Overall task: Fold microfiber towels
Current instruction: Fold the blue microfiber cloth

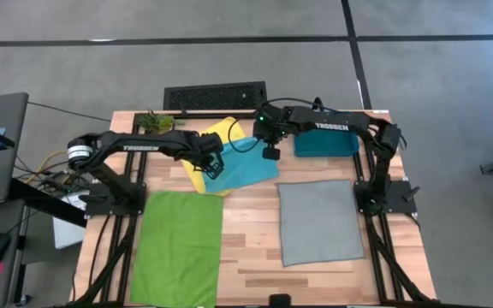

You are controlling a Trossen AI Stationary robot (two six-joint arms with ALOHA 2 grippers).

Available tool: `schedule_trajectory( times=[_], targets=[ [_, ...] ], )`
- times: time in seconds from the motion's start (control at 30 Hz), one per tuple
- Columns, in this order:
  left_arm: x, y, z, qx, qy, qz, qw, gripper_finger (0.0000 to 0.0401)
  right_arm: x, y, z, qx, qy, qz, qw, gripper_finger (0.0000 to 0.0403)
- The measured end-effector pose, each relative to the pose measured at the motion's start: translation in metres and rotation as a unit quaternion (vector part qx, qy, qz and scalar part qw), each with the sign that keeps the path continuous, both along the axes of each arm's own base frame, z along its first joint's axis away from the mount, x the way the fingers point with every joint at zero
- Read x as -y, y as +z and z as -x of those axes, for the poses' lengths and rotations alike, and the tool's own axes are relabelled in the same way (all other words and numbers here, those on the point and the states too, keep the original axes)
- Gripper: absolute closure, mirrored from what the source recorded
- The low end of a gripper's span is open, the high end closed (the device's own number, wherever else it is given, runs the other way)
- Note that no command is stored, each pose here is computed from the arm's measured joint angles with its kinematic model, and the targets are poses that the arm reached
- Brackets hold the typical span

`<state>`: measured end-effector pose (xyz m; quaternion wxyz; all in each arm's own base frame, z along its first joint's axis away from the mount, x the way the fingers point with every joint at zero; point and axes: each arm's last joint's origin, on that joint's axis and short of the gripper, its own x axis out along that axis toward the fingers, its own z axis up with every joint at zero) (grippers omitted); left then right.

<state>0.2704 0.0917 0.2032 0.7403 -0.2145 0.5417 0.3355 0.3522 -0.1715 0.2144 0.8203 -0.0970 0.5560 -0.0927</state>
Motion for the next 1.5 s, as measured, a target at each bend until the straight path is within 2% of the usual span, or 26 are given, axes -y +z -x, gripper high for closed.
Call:
schedule_trajectory(
  times=[0.2, 0.4, 0.57, 0.73, 0.9, 1.17, 1.33, 1.5],
  targets=[
    [-0.007, -0.007, -0.001, -0.013, 0.002, 0.001, 1.0, 0.0401, 0.004, 0.004, -0.006, 0.036, -0.003, 0.021, 0.999, 0.0389],
    [-0.016, -0.005, 0.004, -0.017, 0.029, -0.017, 0.999, 0.0401, 0.005, 0.004, -0.006, 0.037, -0.001, 0.023, 0.999, 0.0373],
    [-0.021, -0.006, 0.006, -0.01, 0.025, 0.006, 1.0, 0.0401, 0.005, 0.005, -0.006, 0.038, -0.001, 0.023, 0.999, 0.0376],
    [-0.022, -0.006, 0.006, -0.012, 0.027, -0.001, 1.0, 0.0398, 0.005, 0.005, -0.006, 0.039, 0.0, 0.022, 0.999, 0.037],
    [-0.022, -0.006, 0.008, -0.021, 0.028, -0.002, 0.999, 0.0363, 0.006, 0.005, -0.005, 0.035, -0.003, 0.025, 0.999, 0.0341],
    [-0.023, -0.006, 0.008, -0.029, 0.028, -0.027, 0.999, 0.0276, 0.006, 0.005, -0.006, 0.037, 0.005, 0.028, 0.999, 0.0258],
    [-0.02, 0.004, 0.011, -0.014, 0.024, -0.033, 0.999, 0.025, 0.005, 0.012, -0.004, 0.036, 0.014, 0.033, 0.999, 0.0221],
    [0.004, 0.033, 0.02, 0.026, -0.016, -0.04, 0.999, 0.0246, -0.019, 0.037, 0.001, 0.025, 0.093, 0.057, 0.994, 0.0215]
  ],
)
